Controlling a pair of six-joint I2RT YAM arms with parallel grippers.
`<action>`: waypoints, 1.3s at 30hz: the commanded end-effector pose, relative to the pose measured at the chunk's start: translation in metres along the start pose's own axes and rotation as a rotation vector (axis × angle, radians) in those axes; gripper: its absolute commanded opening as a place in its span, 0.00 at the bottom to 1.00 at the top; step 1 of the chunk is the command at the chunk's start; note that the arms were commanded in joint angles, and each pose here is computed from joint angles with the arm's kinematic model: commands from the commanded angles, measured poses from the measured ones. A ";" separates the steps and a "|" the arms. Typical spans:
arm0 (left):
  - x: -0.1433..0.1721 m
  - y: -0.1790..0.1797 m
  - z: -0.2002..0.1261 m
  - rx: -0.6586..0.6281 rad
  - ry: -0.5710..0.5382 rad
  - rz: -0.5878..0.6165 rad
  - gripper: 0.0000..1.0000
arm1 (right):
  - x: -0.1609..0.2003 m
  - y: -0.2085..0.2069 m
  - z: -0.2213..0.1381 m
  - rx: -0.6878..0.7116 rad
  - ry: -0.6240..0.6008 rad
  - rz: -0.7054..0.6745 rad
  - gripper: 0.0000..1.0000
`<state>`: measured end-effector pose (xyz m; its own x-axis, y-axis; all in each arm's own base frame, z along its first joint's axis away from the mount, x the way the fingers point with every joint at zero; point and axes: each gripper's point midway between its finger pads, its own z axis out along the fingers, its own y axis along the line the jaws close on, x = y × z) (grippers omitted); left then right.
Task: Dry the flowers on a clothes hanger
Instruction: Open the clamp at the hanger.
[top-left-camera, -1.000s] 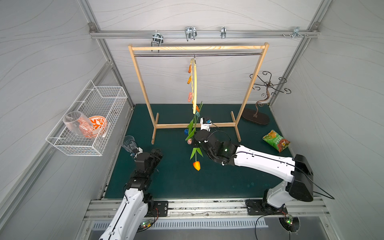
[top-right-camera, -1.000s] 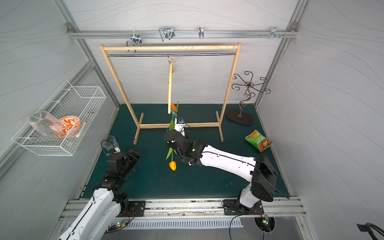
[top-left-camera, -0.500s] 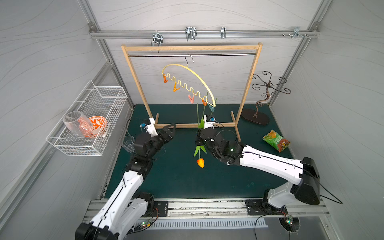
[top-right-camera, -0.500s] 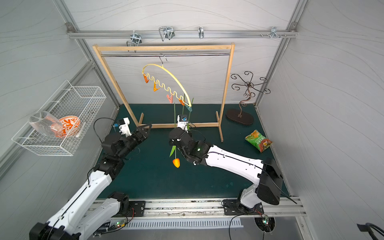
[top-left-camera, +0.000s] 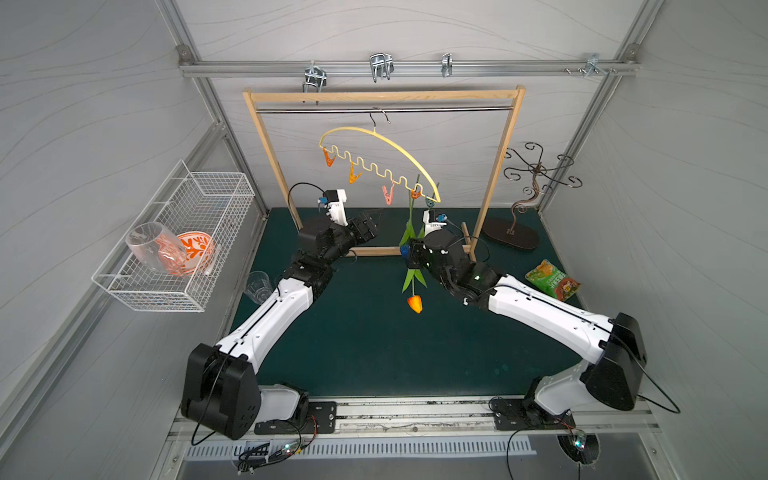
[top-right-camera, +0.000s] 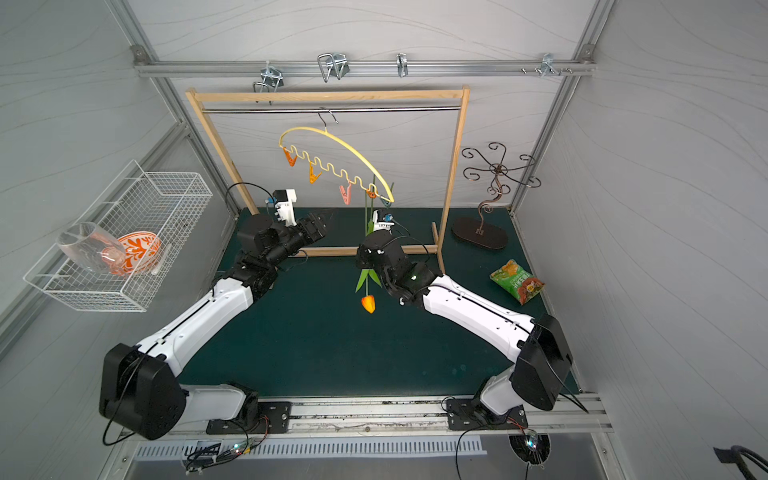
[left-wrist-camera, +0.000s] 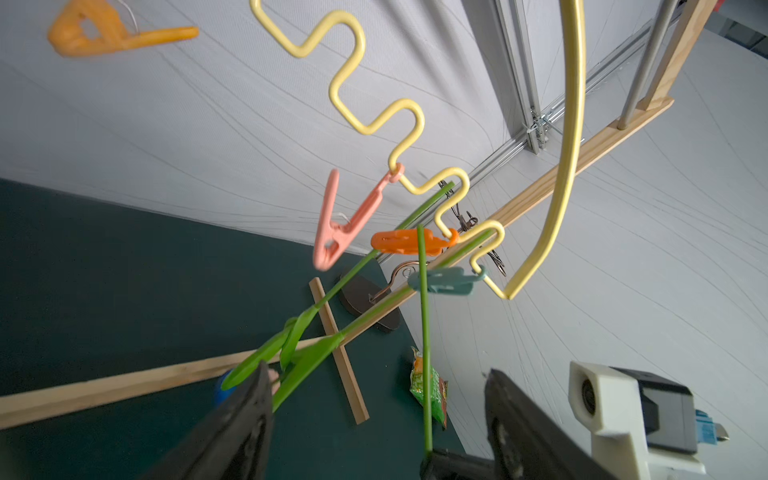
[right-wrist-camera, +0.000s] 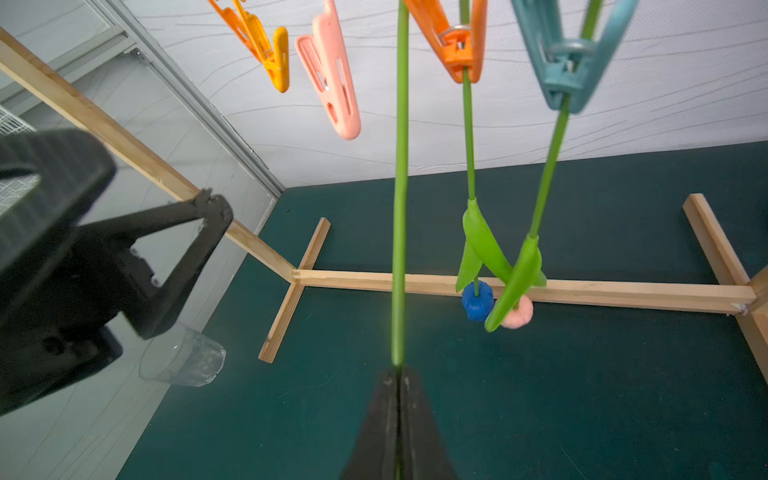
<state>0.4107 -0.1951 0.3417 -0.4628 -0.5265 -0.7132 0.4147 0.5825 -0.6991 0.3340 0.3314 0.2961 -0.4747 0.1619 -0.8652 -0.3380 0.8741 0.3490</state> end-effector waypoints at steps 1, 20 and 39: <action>-0.025 -0.018 0.014 0.061 -0.057 0.070 0.81 | -0.012 0.008 0.008 -0.049 -0.001 -0.020 0.00; -0.039 -0.029 0.066 0.197 -0.031 0.174 0.76 | -0.017 -0.005 0.019 -0.034 0.012 -0.011 0.00; -0.043 -0.025 0.082 0.210 -0.047 0.172 0.64 | -0.021 -0.005 0.017 -0.039 0.006 -0.012 0.00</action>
<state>0.4826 -0.2372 0.3511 -0.4149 -0.4353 -0.7990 0.5779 0.5521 -0.6010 0.3573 0.3322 0.2937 -0.4923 0.1371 -0.8595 -0.3654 0.8637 0.3471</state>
